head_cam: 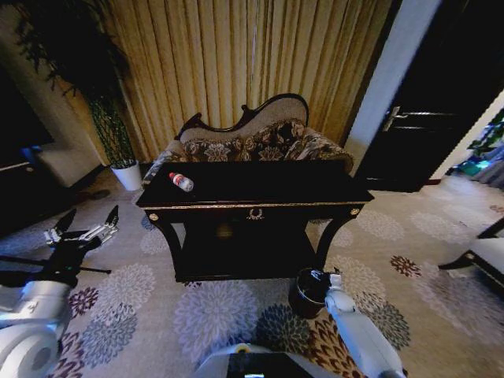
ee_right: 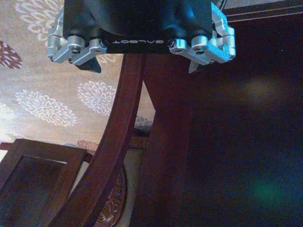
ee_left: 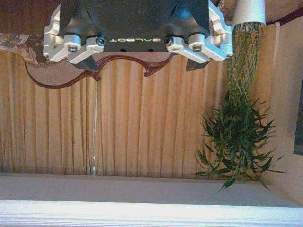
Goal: Move to the front of the table and place the trash on the table into the trash bin.
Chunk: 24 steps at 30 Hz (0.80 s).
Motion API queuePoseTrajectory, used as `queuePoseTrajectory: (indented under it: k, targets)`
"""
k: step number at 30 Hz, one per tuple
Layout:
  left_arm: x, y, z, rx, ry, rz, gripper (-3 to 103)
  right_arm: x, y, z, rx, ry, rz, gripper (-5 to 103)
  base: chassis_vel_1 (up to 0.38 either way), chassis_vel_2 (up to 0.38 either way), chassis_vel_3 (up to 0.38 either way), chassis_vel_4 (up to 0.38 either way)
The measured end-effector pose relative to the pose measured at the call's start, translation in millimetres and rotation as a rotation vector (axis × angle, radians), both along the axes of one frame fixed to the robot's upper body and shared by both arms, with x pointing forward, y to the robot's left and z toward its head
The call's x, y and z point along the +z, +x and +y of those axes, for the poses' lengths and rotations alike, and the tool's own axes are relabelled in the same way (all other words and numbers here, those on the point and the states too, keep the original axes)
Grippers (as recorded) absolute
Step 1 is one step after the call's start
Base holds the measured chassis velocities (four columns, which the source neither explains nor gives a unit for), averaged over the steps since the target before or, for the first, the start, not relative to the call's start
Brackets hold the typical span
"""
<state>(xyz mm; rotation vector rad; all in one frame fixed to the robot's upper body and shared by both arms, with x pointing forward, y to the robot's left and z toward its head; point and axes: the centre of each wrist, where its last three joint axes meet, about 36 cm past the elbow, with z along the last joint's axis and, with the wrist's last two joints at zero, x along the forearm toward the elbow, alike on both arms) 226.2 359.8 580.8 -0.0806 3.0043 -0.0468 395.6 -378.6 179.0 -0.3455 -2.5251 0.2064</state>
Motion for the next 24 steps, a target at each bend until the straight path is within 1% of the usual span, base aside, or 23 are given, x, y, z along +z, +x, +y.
queuePoseTrajectory:
  k: [17, 21, 24]
  targets:
    - [-1, 0, 0, 0.003, -0.003, -0.001, 100, 2, -1, 0, -0.001, 0.003, -0.004, 100, 0.000, 0.000, 0.000, 0.000]
    - [-1, 0, 0, 0.002, -0.007, -0.001, 100, 4, -3, 2, 0.001, 0.009, -0.010, 100, 0.000, 0.000, 0.000, 0.000]
    - [-2, 0, 0, 0.002, -0.010, -0.001, 100, 12, -2, 4, 0.001, 0.029, -0.029, 100, 0.000, 0.000, 0.000, 0.000]
